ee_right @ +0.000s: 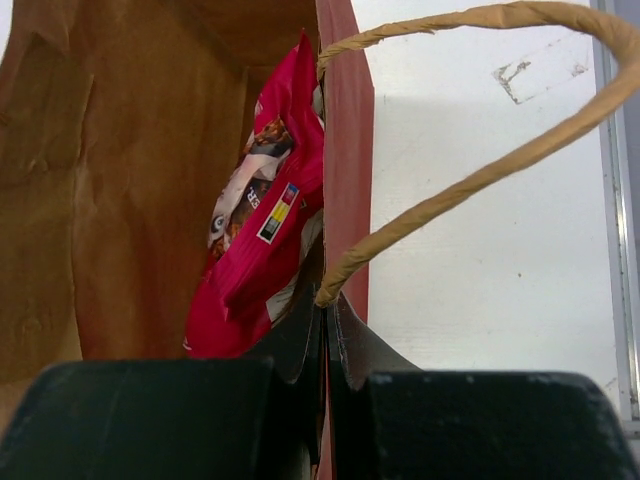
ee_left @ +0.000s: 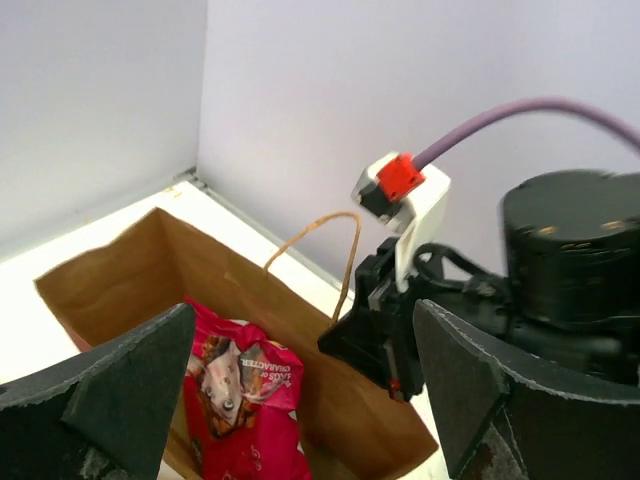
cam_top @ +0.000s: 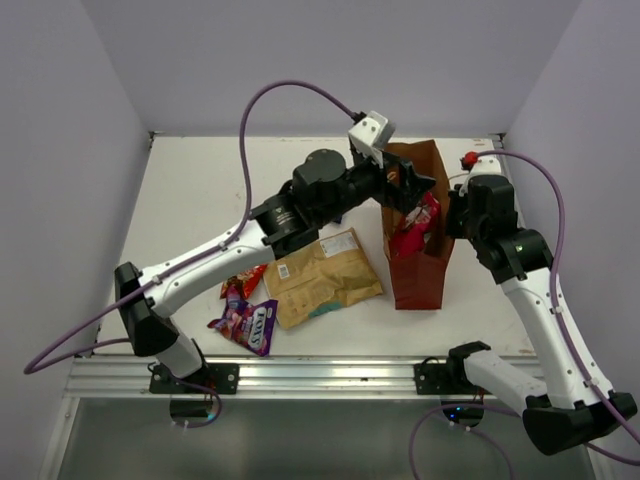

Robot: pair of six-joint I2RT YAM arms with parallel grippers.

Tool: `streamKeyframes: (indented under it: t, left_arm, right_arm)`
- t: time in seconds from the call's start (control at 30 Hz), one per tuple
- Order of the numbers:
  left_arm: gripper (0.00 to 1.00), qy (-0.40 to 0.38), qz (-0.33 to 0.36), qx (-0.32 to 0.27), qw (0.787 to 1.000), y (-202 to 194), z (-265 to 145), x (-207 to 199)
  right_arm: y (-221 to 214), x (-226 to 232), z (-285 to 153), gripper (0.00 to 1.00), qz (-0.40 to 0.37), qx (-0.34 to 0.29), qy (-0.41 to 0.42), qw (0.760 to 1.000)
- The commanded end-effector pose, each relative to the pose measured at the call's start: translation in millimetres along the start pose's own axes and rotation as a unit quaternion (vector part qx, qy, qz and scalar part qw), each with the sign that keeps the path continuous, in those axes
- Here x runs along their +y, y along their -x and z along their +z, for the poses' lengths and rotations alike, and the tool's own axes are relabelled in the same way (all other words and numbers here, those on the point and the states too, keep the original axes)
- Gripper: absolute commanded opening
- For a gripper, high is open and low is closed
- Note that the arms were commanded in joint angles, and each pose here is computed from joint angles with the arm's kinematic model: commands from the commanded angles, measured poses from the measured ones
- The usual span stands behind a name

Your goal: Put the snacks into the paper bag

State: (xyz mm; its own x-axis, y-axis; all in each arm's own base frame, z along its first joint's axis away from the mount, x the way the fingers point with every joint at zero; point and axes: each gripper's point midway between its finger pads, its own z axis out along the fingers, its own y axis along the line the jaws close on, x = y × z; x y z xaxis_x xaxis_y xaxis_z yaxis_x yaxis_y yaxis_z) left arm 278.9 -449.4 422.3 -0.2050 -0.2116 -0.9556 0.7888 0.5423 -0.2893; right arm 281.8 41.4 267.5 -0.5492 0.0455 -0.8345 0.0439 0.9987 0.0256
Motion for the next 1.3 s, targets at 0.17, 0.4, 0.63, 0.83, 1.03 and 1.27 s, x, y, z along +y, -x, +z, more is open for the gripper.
streamKeyframes:
  t: [0.17,0.4,0.63,0.83,1.03,1.27]
  left_arm:
    - [0.94,0.209,0.008,-0.107,0.972,73,-146,69]
    - [0.96,0.255,-0.026,-0.014,0.967,-83,-156,144]
    - [0.95,0.297,-0.038,0.001,0.954,-107,-140,231]
    - [0.96,0.285,-0.027,0.040,0.957,-133,-102,265]
    - [0.95,0.268,-0.048,0.073,0.960,-171,-75,300]
    - [0.95,0.275,-0.041,0.124,0.953,-215,-52,331]
  right_arm:
    - [21,-5,-16,0.00,-0.004,-0.031,-0.007,0.999]
    - [23,-1,-15,0.00,-0.002,-0.033,0.003,0.999]
    - [20,-2,-19,0.00,-0.002,-0.036,0.007,0.999]
    - [16,-3,-16,0.00,-0.006,-0.028,0.004,1.000]
    - [14,-2,-15,0.00,-0.007,-0.027,0.005,1.000]
    - [15,-3,-16,0.00,-0.008,-0.028,0.002,1.000]
